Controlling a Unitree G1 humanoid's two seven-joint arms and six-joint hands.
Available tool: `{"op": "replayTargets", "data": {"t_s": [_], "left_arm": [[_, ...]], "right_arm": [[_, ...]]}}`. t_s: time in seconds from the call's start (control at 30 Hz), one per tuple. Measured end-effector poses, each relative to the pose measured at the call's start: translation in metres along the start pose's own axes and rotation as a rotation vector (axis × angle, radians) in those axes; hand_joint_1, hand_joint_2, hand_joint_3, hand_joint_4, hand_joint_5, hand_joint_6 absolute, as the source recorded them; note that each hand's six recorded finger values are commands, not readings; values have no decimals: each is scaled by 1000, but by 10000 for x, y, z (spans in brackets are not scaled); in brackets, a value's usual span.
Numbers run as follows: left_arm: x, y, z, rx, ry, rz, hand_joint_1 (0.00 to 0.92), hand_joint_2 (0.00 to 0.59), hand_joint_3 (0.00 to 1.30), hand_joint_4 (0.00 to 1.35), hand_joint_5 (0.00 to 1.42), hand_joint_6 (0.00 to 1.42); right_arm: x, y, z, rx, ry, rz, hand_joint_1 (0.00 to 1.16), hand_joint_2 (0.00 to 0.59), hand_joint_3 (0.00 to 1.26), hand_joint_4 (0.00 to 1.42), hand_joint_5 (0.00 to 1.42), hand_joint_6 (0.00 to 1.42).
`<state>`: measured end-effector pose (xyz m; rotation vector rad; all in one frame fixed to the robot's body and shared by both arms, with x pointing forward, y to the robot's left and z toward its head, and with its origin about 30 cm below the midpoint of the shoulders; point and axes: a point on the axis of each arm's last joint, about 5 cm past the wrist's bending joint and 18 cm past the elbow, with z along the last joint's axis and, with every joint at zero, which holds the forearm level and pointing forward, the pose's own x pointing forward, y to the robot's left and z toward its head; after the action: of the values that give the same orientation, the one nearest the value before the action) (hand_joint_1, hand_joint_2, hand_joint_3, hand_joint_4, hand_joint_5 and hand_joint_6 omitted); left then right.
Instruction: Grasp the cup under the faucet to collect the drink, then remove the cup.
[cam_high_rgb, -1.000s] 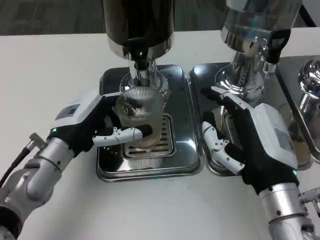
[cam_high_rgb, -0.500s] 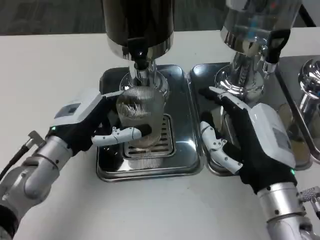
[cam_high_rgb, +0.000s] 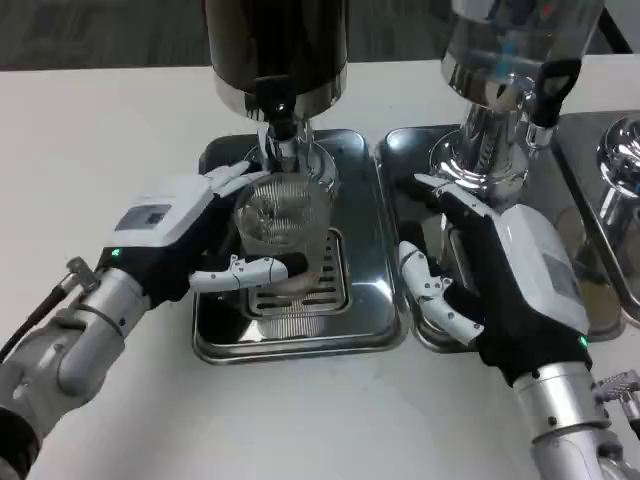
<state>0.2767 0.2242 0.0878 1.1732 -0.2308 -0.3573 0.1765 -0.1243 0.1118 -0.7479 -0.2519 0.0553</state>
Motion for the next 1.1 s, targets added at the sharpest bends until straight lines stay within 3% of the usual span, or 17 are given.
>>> {"op": "replayTargets", "data": {"t_s": [0.27,0.77,1.1], "left_arm": [[15,37,38,85,-26,29,64,78,146,0,34,187],[-57,57,29,121,-8,61,98,87,146,0,36,175],[-220,201,-28,140,-7,167,87,67,144,0,38,171]], "right_arm": [[1,2,-3,6,3,3,344,493,294,267,271,246],[18,25,-35,29,20,16,344,493,294,267,272,246],[48,23,-29,37,15,14,344,493,294,267,272,246]]}}
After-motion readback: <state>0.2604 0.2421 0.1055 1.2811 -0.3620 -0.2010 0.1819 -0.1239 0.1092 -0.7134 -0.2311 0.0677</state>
